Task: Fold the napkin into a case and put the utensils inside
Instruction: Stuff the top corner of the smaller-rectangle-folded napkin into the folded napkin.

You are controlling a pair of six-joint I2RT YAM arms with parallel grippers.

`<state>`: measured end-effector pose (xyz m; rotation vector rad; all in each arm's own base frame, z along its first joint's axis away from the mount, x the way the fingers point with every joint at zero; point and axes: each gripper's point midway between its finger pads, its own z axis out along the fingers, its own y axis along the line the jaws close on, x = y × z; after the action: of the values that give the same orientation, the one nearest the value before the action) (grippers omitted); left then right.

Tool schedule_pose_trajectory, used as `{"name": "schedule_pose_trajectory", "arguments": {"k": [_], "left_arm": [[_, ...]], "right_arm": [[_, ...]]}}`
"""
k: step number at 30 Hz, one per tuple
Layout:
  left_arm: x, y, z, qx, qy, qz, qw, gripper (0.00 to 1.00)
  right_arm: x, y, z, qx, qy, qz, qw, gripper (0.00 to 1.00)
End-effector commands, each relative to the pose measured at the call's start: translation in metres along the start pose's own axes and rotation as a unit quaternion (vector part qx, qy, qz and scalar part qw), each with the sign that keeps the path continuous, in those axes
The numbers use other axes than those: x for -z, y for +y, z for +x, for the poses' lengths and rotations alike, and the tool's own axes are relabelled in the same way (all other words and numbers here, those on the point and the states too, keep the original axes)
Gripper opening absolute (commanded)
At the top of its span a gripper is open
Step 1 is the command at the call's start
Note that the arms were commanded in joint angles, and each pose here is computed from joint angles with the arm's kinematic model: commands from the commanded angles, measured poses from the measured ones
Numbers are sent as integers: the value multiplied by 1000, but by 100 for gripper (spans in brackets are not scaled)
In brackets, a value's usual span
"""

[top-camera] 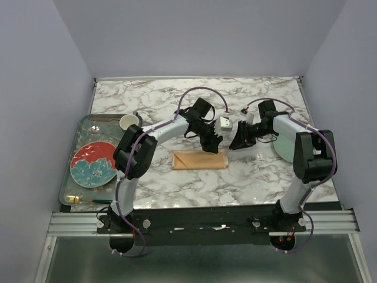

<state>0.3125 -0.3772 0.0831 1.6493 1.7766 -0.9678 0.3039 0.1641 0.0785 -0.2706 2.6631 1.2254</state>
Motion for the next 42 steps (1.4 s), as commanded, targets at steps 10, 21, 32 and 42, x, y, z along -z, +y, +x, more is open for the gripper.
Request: {"name": "schedule_pose_trajectory", "arguments": {"k": [10, 21, 32, 42], "left_arm": [[-23, -9, 12, -43, 48, 55, 996, 68], [-38, -10, 21, -39, 65, 71, 995, 64], [-32, -10, 5, -46, 50, 63, 996, 47], [-17, -14, -11, -47, 29, 36, 998, 12]], "right_arm": [[3, -10, -25, -26, -29, -1, 999, 37], [2, -13, -18, -36, -24, -5, 999, 37], [0, -15, -18, -41, -21, -9, 999, 37], [-3, -16, -20, -44, -22, -11, 999, 37]]}}
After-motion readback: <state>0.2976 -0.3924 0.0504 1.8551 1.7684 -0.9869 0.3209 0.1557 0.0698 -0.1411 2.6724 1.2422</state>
